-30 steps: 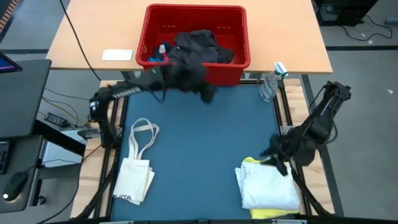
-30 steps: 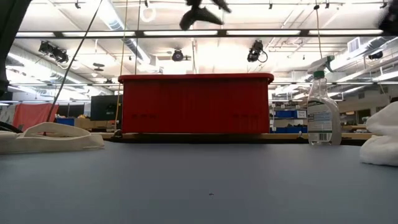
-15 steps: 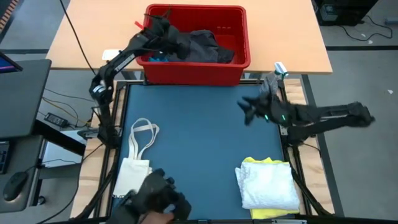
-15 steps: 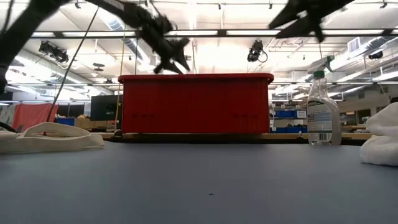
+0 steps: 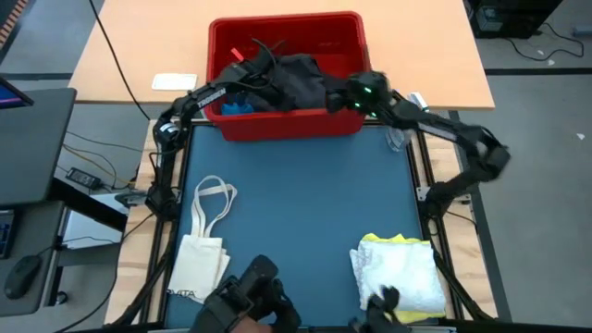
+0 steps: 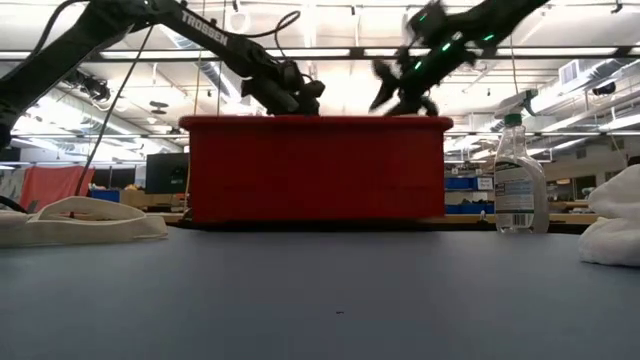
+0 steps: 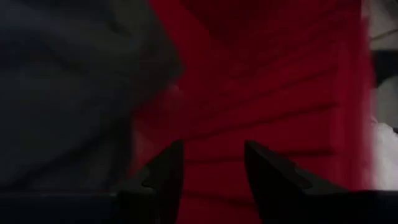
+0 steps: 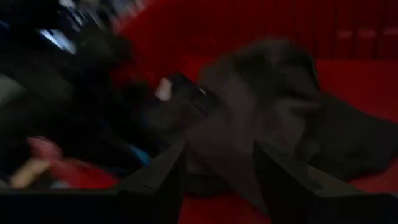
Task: Fold laundry
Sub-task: Remove the gray boxer from the red bin
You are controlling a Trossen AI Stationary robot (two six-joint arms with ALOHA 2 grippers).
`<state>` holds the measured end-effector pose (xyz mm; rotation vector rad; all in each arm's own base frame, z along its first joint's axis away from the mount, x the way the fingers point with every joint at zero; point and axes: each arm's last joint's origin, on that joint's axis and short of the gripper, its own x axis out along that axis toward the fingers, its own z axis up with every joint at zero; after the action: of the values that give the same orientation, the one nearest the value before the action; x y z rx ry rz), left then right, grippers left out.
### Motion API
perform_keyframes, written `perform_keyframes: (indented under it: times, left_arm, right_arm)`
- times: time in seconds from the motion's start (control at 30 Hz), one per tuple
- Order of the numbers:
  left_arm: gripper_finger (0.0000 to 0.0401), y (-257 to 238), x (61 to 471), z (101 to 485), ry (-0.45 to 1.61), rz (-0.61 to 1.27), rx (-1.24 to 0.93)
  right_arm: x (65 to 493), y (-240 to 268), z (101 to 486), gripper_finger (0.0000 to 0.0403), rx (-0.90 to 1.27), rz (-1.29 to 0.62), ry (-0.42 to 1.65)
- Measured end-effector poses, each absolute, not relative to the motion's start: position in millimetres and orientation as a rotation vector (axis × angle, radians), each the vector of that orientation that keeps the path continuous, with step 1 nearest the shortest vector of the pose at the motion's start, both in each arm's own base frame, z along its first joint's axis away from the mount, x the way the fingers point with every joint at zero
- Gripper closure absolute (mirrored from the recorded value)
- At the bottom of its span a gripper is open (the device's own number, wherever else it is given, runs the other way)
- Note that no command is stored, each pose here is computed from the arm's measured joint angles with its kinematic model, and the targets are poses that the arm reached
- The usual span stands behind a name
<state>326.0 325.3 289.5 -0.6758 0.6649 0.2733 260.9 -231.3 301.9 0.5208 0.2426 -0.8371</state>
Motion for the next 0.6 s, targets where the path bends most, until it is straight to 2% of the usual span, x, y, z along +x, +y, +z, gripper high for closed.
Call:
perform_keyframes:
  times: [0.23,0.4,0.6]
  left_arm:
    - [0.0229,362,303,299,0.519,0.427,-0.629]
    - [0.0205,382,287,291,0.570,0.583,-0.473]
    - [0.0156,403,289,257,0.625,0.746,-0.413]
  right_arm:
    - [283,-271,253,0.0214,0.601,-0.873,0.525]
    - [293,-280,252,0.0214,0.615,-0.822,0.487]
    - [294,-283,256,0.0214,0.588,-0.822,0.475]
